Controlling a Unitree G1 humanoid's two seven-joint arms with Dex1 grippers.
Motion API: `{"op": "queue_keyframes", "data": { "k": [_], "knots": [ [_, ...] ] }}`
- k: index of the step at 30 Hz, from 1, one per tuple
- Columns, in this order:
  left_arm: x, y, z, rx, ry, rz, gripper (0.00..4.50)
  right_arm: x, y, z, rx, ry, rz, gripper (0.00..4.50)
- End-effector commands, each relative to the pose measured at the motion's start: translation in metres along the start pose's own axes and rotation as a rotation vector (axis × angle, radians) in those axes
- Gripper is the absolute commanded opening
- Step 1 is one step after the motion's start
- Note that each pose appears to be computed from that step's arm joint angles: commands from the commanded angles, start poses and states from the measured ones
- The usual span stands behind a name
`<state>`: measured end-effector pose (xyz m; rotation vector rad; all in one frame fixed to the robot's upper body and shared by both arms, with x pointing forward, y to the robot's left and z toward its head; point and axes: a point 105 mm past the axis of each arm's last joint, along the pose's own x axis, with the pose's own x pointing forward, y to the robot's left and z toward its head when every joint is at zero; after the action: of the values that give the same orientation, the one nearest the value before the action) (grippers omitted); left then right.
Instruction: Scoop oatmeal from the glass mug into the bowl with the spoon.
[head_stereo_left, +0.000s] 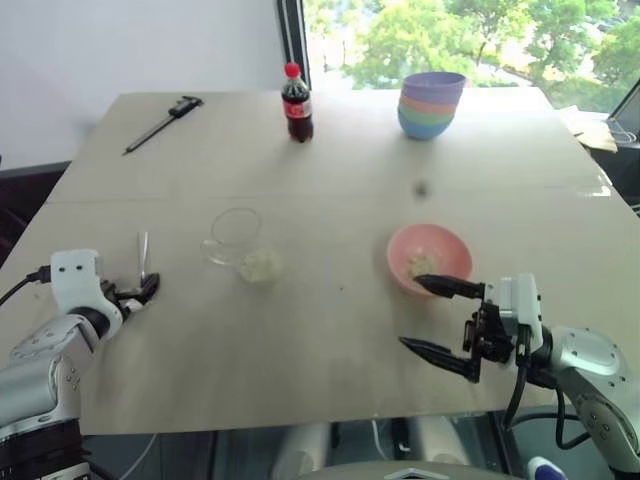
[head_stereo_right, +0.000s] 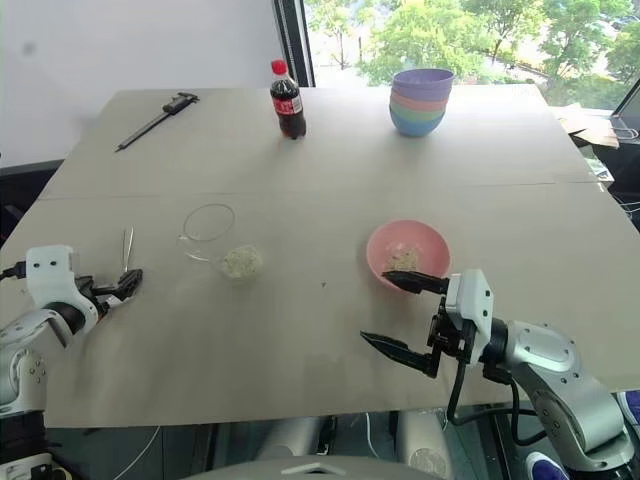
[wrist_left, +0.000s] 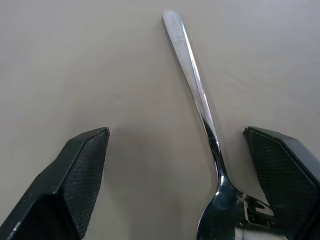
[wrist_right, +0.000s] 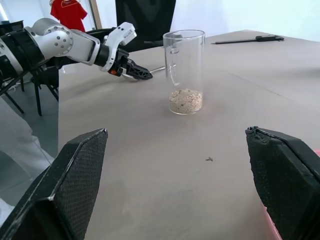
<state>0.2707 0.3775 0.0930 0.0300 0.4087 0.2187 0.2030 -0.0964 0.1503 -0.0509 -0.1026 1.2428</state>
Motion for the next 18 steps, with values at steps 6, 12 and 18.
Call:
{"op": "queue_keyframes", "data": {
  "k": [6, 12, 18],
  "knots": [
    [-0.002, 0.003, -0.027, -0.002, 0.113, 0.005, 0.47, 0.004, 0.004, 0.011, -0.054, -0.025, 0.021, 4.5],
    [-0.01, 0.002, -0.033, -0.039, 0.098, 0.014, 0.03, 0.004, 0.002, 0.01, -0.058, -0.023, 0.019, 4.5],
    [-0.019, 0.006, -0.011, -0.07, -0.107, 0.064, 0.03, 0.004, 0.0, 0.008, -0.057, -0.018, 0.018, 4.5]
  ]
}}
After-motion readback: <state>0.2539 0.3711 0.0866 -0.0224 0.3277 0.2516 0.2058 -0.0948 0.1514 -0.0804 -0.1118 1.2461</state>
